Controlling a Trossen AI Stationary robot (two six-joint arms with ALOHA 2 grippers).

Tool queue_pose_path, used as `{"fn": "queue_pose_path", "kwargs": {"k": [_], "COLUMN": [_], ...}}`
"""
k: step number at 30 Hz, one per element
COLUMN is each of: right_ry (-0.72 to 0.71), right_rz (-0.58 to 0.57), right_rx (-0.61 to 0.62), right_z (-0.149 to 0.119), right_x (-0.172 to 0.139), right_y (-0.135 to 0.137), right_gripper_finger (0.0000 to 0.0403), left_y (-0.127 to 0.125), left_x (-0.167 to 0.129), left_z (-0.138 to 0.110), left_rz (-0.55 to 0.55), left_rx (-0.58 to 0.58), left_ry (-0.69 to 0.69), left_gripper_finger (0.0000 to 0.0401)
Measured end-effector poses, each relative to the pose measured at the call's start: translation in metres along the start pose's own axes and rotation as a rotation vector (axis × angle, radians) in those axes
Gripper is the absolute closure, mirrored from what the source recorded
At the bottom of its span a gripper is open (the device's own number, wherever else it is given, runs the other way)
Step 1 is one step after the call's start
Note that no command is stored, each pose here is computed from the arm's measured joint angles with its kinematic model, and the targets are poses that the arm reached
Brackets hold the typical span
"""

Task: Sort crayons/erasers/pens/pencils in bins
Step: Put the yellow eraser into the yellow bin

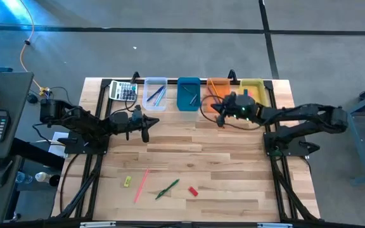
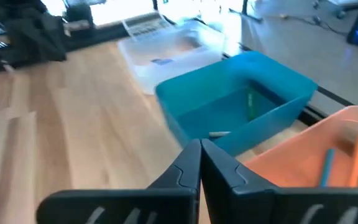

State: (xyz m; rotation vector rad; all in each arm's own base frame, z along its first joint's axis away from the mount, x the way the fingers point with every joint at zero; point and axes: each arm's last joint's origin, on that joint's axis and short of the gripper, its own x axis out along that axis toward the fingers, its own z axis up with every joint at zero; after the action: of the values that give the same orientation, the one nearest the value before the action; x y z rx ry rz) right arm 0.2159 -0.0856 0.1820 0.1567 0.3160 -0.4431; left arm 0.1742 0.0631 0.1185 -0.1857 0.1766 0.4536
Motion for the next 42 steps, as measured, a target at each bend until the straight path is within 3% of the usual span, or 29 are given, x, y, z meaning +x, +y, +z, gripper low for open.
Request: {"fn": "queue_pose_path", "kwargs": {"k": [11,16,24,31,36,42], "right_ry": [-0.078,-0.089,-0.143,-0.169,-0.168,-0.160], "right_rz": [0.125,0.089,0.023,0.012,0.009,0.009], "right_rx": [-0.060,-0.084,-0.149,-0.229,-0.224,-0.213], "right_z": [-0.023,-0.024,-0.021,-0.018,-0.018,-0.019], "right_x": [-0.012,-0.014,-0.017,-0.017,-0.017,-0.017], "right_y": [0.024,0.035,0.042,0.041,0.040,0.040], "right_gripper_finger": [0.0403,0.0403,0.0403,0.0403,0.0403,0.0403], "left_y": [-0.033,-0.056,-0.100,-0.148,-0.177,-0.202], "left_x": [0.024,0.029,0.021,-0.004,-0.036,-0.078], "left_z": [0.008,0.007,0.010,0.040,0.064,0.075], "left_rz": [-0.096,-0.116,-0.144,-0.124,-0.044,0.133], "left_rx": [0.092,0.147,0.250,0.335,0.205,-0.064], "left_ry": [0.163,0.319,0.640,0.866,1.023,1.102], "left_gripper_finger": [0.0401,0.0401,0.0401,0.0401,0.0401,0.0386]}}
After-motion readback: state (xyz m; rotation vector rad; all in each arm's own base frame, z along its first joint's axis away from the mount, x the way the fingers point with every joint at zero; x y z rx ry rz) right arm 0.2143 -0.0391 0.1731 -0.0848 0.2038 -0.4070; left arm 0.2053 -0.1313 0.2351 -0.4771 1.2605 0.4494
